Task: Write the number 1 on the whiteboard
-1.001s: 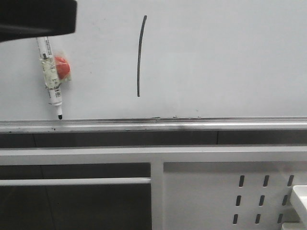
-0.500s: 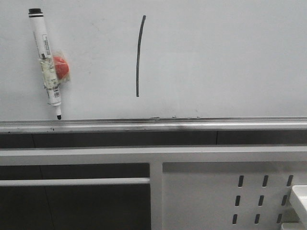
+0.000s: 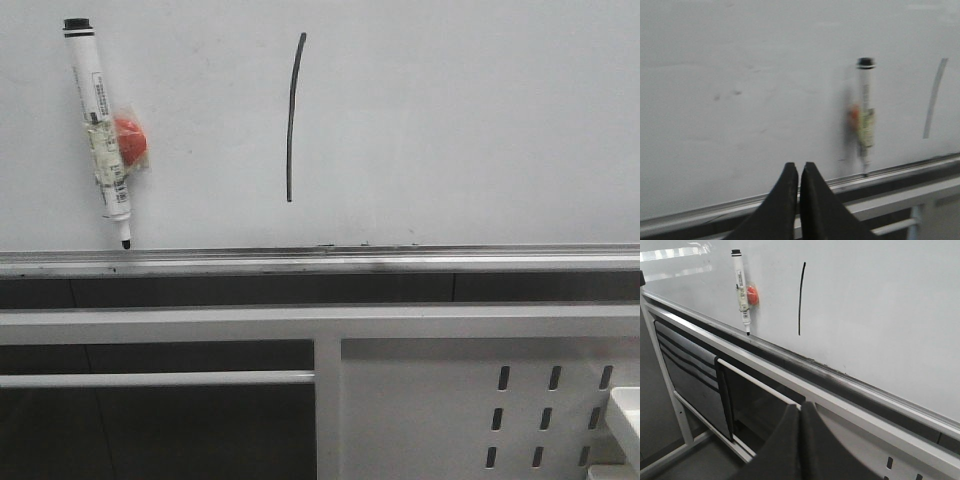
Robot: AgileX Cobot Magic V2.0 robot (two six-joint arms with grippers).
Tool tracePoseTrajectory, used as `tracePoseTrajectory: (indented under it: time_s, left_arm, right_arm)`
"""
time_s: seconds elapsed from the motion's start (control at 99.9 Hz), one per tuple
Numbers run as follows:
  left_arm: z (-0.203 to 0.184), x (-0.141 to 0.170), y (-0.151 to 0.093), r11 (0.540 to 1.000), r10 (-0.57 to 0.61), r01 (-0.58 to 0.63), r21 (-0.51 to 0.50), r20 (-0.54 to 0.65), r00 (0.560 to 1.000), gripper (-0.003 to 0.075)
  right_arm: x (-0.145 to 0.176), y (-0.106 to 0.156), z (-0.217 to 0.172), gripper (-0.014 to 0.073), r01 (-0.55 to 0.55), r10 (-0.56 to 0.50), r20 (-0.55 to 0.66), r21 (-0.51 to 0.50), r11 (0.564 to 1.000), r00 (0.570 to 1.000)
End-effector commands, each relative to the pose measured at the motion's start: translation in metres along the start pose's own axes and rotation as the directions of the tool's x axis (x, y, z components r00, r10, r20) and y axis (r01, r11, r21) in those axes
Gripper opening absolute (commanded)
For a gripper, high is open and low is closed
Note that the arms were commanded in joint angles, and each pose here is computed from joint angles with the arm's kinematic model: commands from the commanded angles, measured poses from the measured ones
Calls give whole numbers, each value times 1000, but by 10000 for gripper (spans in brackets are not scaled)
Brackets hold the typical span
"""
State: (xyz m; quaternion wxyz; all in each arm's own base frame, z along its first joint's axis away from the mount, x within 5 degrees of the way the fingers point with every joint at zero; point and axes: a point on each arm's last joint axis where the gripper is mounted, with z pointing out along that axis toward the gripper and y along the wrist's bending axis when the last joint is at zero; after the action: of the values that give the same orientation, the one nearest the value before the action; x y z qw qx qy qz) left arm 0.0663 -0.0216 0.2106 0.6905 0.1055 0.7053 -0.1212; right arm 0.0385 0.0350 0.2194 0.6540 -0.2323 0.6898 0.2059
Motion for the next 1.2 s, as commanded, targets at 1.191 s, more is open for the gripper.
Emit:
tracePoseTrajectory:
  time_s: [1.191]
  left_arm:
    - [-19, 35, 20, 934, -99, 36, -355, -160, 982, -20]
  right_arm:
    - [-14, -3, -4, -59, -13, 10, 95, 36, 999, 995]
